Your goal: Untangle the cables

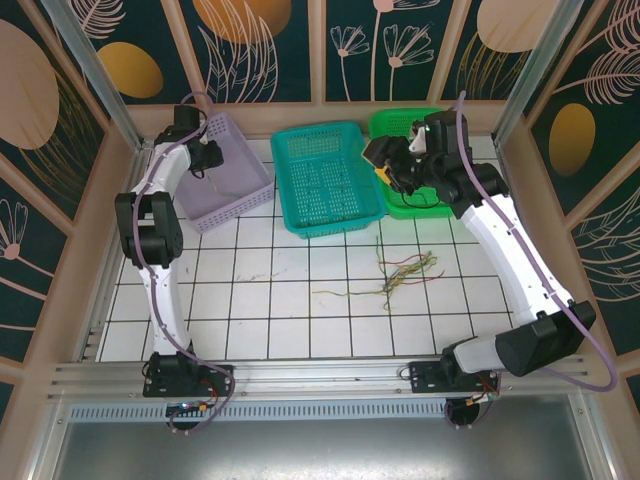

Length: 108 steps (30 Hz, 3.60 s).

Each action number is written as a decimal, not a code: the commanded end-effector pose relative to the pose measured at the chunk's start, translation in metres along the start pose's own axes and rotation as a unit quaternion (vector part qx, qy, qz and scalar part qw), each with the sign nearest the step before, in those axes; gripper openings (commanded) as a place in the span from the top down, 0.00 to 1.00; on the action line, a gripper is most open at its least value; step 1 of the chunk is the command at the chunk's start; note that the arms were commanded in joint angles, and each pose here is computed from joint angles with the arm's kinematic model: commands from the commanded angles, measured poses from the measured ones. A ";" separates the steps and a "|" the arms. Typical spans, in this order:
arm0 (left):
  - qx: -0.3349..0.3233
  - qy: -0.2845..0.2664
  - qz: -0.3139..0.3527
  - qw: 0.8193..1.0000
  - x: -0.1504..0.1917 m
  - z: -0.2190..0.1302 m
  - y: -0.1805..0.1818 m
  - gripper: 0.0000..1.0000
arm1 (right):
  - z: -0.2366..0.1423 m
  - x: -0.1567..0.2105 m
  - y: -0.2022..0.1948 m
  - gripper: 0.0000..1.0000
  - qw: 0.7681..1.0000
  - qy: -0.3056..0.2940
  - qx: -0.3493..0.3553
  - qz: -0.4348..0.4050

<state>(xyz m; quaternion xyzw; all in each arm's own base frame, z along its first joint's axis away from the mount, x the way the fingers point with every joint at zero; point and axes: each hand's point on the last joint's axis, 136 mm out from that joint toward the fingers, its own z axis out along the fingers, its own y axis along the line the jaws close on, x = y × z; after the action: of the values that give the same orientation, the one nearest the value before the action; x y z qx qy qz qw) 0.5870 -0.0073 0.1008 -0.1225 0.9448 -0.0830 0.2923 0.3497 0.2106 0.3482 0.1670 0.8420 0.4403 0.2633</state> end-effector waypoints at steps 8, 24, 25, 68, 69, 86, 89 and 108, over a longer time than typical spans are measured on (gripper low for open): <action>-0.107 -0.011 -0.006 0.994 -0.009 -0.027 0.035 0.22 | -0.005 0.003 0.010 0.45 1.000 0.001 -0.019 0.000; -0.119 -0.159 -0.073 0.977 -0.083 -0.155 0.023 0.22 | -0.024 -0.011 0.003 0.46 0.998 -0.059 0.009 -0.012; -0.116 -0.171 -0.079 0.975 -0.089 -0.165 0.022 0.22 | -0.027 -0.012 0.002 0.46 0.998 -0.068 0.011 -0.012; -0.057 -0.107 -0.169 0.978 -0.070 0.047 0.073 0.60 | -0.011 -0.002 -0.083 0.47 0.997 -0.043 0.039 0.050; -0.053 -0.108 -0.169 0.978 -0.071 0.049 0.072 0.63 | -0.011 -0.001 -0.084 0.47 0.997 -0.043 0.040 0.051; -0.038 -0.111 -0.104 0.988 -0.058 0.006 0.061 1.00 | -0.006 -0.002 -0.082 0.47 0.998 -0.034 0.027 0.051; -0.024 -0.123 -0.091 0.988 -0.054 -0.011 0.055 1.00 | -0.007 -0.001 -0.081 0.47 0.998 -0.032 0.024 0.049; -0.052 -0.006 -0.072 0.996 0.010 0.012 0.062 1.00 | -0.023 0.012 -0.081 0.47 0.998 -0.029 0.023 0.046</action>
<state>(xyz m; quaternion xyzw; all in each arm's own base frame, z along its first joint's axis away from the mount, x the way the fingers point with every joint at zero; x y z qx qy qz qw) 0.5770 0.0523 0.0856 -0.2073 0.9250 -0.0526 0.3140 0.3305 0.1587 0.2860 0.2285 0.8359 0.4238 0.2636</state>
